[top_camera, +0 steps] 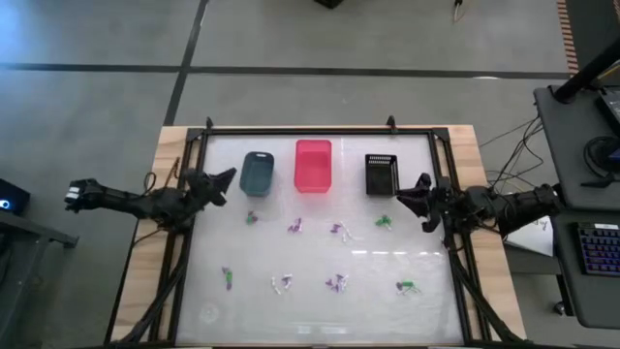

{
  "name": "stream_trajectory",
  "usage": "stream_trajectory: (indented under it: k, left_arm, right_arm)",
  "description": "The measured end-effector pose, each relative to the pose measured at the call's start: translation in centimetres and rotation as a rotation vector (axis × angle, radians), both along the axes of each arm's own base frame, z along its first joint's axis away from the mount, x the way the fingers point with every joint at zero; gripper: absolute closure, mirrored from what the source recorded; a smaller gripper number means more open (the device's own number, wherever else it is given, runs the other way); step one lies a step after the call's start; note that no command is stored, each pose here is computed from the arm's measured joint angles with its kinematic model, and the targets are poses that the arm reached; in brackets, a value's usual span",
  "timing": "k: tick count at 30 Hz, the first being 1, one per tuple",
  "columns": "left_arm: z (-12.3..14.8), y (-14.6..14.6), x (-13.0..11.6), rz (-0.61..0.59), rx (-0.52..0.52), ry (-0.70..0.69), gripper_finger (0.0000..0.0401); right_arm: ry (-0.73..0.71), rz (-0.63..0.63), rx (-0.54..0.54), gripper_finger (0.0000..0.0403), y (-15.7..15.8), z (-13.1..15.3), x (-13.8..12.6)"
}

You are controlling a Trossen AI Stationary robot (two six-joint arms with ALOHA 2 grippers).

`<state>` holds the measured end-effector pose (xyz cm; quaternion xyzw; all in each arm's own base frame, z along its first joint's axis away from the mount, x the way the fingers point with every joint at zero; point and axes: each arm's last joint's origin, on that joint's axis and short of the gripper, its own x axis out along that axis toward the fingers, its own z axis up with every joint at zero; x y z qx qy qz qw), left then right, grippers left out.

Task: Sort Halloween decoration
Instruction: Put the green skeleton toy into the pink bin

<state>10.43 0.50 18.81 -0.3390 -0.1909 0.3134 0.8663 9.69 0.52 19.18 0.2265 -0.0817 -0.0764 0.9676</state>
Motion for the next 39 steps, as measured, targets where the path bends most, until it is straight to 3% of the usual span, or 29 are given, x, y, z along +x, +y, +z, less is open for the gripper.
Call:
stream_trajectory:
  k: [4, 9, 13, 16, 20, 24, 31, 39]
  left_arm:
    - [0.0, -0.1, 0.3, -0.025, 0.038, 0.026, 0.0364]
    - [0.0, -0.4, 1.0, -0.103, 0.124, 0.083, 0.0364]
    - [1.5, -0.8, 1.9, -0.169, 0.244, 0.180, 0.0364]
    - [2.4, -0.9, 2.6, -0.198, 0.255, 0.287, 0.0364]
    - [3.0, -1.0, 3.2, -0.227, 0.215, 0.468, 0.0364]
    - [3.5, -1.1, 3.7, -0.241, 0.189, 0.589, 0.0364]
    - [5.2, -1.4, 5.2, -0.260, 0.280, 0.663, 0.0364]
    - [6.1, -1.8, 7.7, -0.264, 0.331, 0.753, 0.0364]
  right_arm:
    - [0.048, -0.121, 0.120, 0.0307, -0.4, 1.8, 0.1]
    - [0.281, -0.261, 0.281, 0.0307, -0.7, 3.0, 0.1]
    - [0.451, -0.325, 0.316, 0.0307, -0.7, 4.4, 0.0]
    - [0.524, -0.358, 0.365, 0.0307, -0.6, 5.3, 0.4]
    - [0.629, -0.370, 0.373, 0.0307, -0.4, 5.6, 1.8]
    - [0.708, -0.357, 0.455, 0.0307, -0.1, 5.5, 2.6]
    - [0.797, -0.276, 0.608, 0.0307, 0.4, 4.8, 3.1]
    - [0.850, -0.234, 0.570, 0.0307, 0.6, 4.4, 3.9]
